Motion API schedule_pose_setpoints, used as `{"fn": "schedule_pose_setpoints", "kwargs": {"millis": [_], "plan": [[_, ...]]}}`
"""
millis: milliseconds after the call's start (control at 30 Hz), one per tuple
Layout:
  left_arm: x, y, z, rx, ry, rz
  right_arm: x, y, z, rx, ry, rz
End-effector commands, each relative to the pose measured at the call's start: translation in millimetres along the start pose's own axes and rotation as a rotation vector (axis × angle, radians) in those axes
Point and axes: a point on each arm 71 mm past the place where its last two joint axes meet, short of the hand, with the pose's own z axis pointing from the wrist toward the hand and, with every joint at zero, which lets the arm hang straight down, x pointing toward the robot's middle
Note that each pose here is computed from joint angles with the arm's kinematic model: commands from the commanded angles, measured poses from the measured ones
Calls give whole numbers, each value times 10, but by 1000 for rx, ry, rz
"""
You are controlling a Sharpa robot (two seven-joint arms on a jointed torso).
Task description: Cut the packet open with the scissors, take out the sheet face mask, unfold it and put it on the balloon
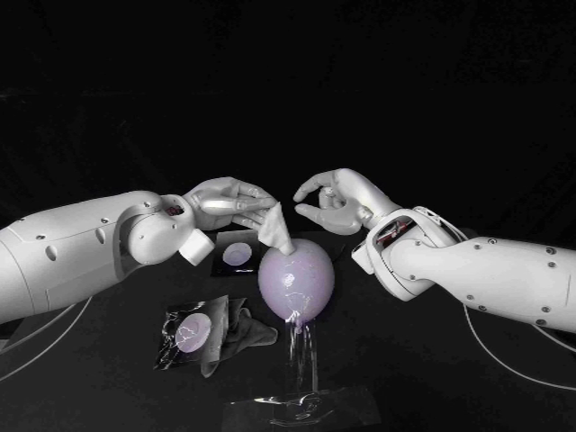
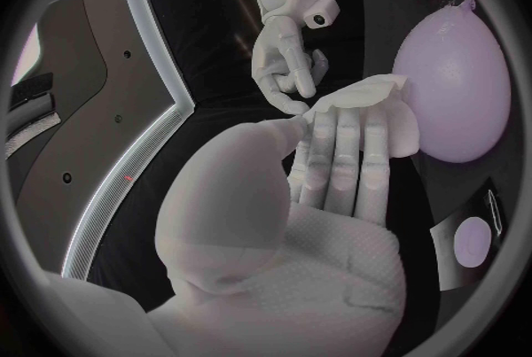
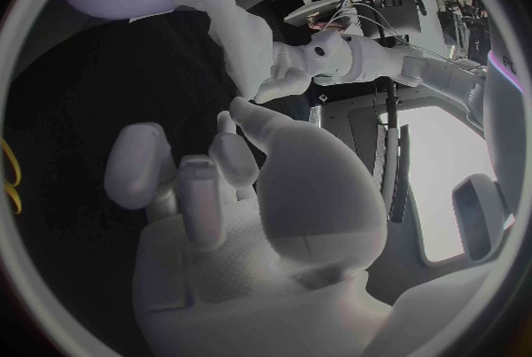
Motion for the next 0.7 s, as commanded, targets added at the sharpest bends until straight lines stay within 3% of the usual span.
{"fn": "schedule_pose_setpoints", "kwargs": {"millis": [33, 700], "plan": [[20, -15, 9, 7, 7, 0, -13, 23, 8, -24, -21, 10], [37, -20, 16, 12, 12, -5, 77, 181, 46, -109, -29, -9]]}}
